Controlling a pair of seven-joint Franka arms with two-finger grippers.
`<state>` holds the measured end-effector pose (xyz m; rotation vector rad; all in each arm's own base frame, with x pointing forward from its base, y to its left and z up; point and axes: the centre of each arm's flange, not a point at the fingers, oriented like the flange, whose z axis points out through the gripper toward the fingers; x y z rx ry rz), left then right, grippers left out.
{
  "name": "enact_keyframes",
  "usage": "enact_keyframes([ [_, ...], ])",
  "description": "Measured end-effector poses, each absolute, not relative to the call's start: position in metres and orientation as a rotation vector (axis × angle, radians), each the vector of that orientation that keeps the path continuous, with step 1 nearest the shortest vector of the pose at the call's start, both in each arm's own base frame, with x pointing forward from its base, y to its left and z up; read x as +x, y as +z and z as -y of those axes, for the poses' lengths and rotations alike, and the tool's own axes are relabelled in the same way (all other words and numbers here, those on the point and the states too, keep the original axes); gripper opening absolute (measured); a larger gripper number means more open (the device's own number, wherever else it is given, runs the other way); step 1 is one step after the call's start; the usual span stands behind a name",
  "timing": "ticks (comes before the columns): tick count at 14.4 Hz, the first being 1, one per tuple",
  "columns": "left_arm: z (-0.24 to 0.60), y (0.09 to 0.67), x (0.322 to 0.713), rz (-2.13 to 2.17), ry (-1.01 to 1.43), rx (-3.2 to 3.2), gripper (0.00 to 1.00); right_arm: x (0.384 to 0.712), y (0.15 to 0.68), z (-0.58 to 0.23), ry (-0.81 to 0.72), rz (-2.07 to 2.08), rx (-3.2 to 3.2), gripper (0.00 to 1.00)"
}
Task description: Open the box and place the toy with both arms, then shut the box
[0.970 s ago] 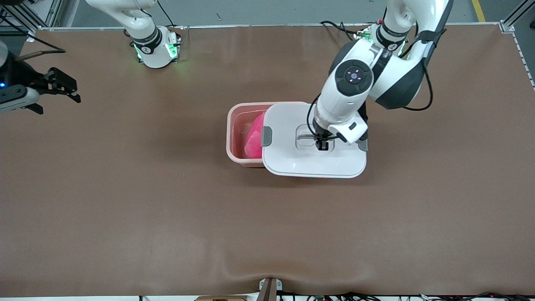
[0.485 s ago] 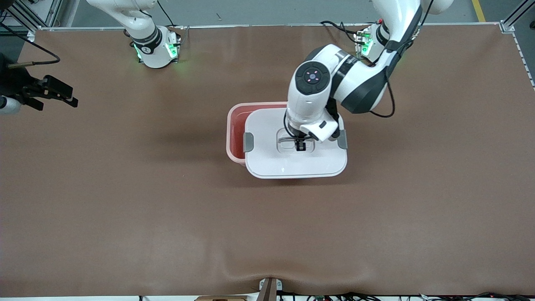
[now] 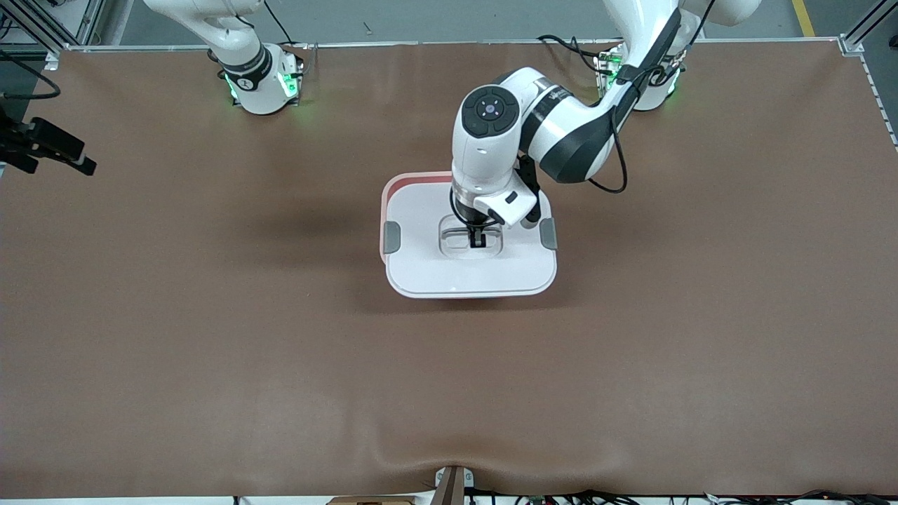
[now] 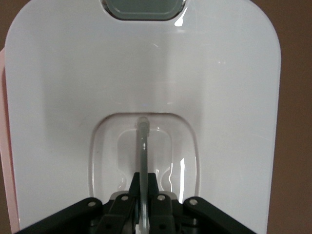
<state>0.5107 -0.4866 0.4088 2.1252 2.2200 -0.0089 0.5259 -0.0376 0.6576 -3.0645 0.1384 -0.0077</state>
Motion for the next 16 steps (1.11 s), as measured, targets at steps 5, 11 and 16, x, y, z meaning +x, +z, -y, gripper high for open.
enact_keyframes([
  [5,0.499,0.391,0.493,-2.278,-0.013,2.109,0.07,0.525,0.654,0.039,0.049,-0.141,-3.076,1.00],
  [11,0.509,0.380,0.480,-2.300,-0.013,2.095,0.07,0.529,0.648,0.039,0.063,-0.136,-3.102,1.00],
  [16,0.513,0.365,0.469,-2.275,0.019,2.127,0.07,0.535,0.644,0.038,0.045,-0.133,-3.105,1.00],
])
